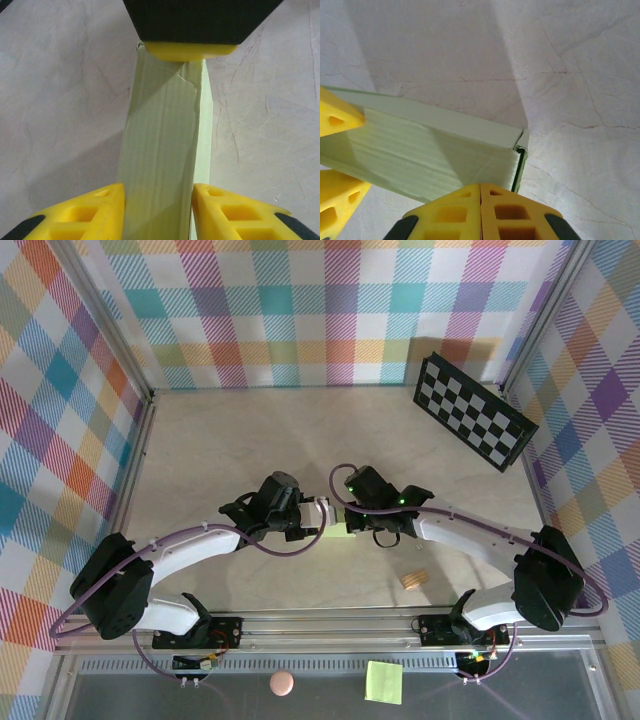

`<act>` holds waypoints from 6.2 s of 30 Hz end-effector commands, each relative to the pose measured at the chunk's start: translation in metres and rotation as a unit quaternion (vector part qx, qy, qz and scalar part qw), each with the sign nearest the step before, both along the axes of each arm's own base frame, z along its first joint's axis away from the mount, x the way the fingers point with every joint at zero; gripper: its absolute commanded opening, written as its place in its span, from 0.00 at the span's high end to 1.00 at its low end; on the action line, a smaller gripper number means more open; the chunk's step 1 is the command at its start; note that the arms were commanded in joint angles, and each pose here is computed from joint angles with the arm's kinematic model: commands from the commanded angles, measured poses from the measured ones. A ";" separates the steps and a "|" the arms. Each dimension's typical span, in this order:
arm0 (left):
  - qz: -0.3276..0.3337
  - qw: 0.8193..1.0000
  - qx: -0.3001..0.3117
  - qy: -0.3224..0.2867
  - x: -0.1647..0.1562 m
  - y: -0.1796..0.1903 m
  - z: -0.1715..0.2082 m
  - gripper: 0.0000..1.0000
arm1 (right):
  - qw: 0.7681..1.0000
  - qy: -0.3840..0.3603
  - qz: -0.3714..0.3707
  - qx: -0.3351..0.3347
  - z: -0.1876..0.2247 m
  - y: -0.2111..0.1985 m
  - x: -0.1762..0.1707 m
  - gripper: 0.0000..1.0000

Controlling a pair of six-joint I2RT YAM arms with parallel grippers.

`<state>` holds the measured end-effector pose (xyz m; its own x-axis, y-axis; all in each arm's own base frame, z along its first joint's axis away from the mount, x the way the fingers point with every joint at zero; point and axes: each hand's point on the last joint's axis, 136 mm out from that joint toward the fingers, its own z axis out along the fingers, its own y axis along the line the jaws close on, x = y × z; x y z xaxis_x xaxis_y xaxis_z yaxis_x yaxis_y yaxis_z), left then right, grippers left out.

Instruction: Fold the paper box

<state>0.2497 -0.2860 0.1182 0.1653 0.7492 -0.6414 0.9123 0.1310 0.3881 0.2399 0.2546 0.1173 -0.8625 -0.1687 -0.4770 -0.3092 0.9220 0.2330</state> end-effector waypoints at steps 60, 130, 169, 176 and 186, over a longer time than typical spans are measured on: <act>0.432 0.842 -0.099 0.307 -0.010 0.061 0.023 0.97 | 0.997 0.055 0.000 -0.047 -0.030 -0.013 -0.014 0.92; 0.443 0.749 -0.254 0.423 0.044 0.021 0.053 0.39 | 0.987 0.061 0.054 0.142 0.045 0.042 0.041 0.41; 0.517 0.752 -0.188 0.362 0.022 0.069 -0.043 0.37 | 0.994 0.104 -0.009 0.041 -0.051 0.009 0.010 0.36; 0.522 0.753 -0.170 0.363 0.029 0.071 -0.045 0.38 | 0.992 0.113 -0.019 0.043 -0.053 0.003 0.021 0.42; 0.507 0.753 -0.157 0.389 0.042 0.053 -0.053 0.54 | 0.990 0.132 -0.013 0.051 -0.059 0.014 0.034 0.55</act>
<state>0.2884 -0.2277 0.0620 -0.9003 0.0185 -0.4348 0.2069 0.8971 -0.3903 0.2734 0.2624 0.0563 -0.9585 -0.0961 -0.2686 -0.1963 0.9053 0.3768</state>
